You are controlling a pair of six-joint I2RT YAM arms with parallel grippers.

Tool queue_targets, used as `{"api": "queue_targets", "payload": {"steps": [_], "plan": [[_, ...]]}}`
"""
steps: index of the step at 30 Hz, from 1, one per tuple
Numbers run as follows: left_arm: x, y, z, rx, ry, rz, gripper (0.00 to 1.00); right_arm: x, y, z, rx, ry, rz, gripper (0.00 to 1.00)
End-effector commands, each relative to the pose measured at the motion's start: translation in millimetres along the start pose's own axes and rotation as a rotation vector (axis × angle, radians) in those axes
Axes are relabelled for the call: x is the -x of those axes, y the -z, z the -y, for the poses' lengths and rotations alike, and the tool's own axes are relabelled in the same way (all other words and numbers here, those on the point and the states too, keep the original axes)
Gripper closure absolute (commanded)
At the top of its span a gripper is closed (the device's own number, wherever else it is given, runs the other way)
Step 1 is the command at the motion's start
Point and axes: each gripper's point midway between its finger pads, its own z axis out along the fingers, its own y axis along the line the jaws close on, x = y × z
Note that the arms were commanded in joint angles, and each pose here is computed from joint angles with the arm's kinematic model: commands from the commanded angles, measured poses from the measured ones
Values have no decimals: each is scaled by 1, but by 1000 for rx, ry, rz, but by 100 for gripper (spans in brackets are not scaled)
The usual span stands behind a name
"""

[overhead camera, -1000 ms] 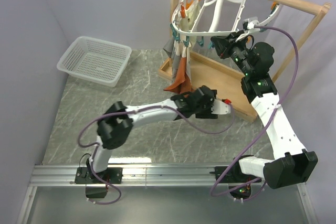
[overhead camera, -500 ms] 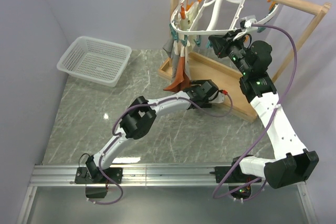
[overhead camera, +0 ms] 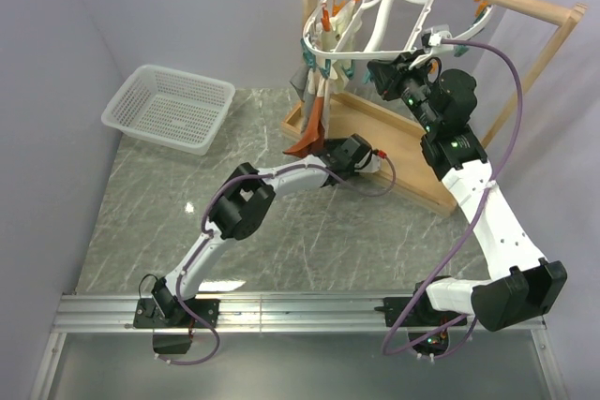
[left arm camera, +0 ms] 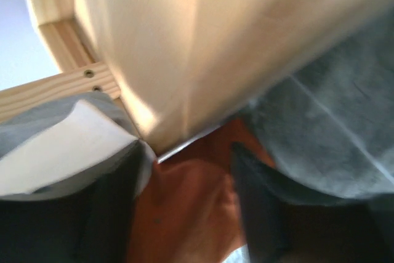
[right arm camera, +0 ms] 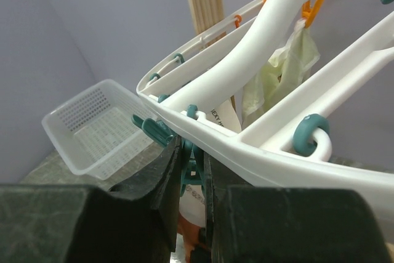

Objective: Clip the underwear to the hanger

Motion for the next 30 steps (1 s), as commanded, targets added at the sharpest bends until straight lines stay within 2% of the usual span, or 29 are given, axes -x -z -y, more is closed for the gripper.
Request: {"api": "queue_targets", "payload": {"steps": [1, 2, 3, 5, 6, 8, 9, 10, 15, 17, 18, 19, 21, 22, 24, 25, 28, 30], "plan": [[7, 21, -26, 70, 12, 32, 40, 10, -4, -22, 63, -20, 13, 100], [7, 22, -27, 70, 15, 36, 48, 10, -4, -23, 64, -22, 12, 100], [7, 24, -27, 68, 18, 38, 61, 9, -4, -24, 68, -21, 10, 100], [9, 31, -31, 74, 32, 55, 73, 8, -4, -24, 66, -19, 6, 100], [12, 40, -39, 83, 45, 75, 87, 8, -4, -24, 64, -18, 6, 100], [16, 48, -36, 61, 71, 113, 100, 9, -4, -24, 60, -17, 8, 100], [22, 62, -45, 67, 88, 147, 100, 9, -5, -22, 52, -15, 8, 100], [20, 65, -38, 46, 98, 157, 100, 9, -5, -22, 49, -16, 9, 100], [39, 107, -31, -37, 155, 369, 100, 8, -6, -18, 28, -23, 7, 100], [30, 123, -25, -81, 159, 427, 100, 8, -8, -17, 19, -31, 6, 100], [42, 146, -39, -77, 184, 547, 100, 7, -9, -16, 17, -33, 4, 100], [32, 146, -20, -133, 186, 563, 100, 9, -9, -16, 14, -36, 6, 100], [19, 163, -21, -151, 214, 649, 100, 9, -11, -16, 12, -40, 5, 100], [31, 178, -21, -196, 229, 774, 100, 10, -11, -16, 12, -39, 6, 100], [14, 188, -29, -200, 278, 842, 100, 8, -12, -16, 13, -43, 0, 100], [22, 203, -33, -233, 294, 951, 100, 9, -13, -16, 13, -44, 3, 100], [-1, 210, -58, -221, 391, 1057, 100, 9, -13, -16, 16, -43, 1, 100], [-8, 212, -60, -251, 442, 1091, 100, 9, -14, -16, 17, -42, -1, 100]]}}
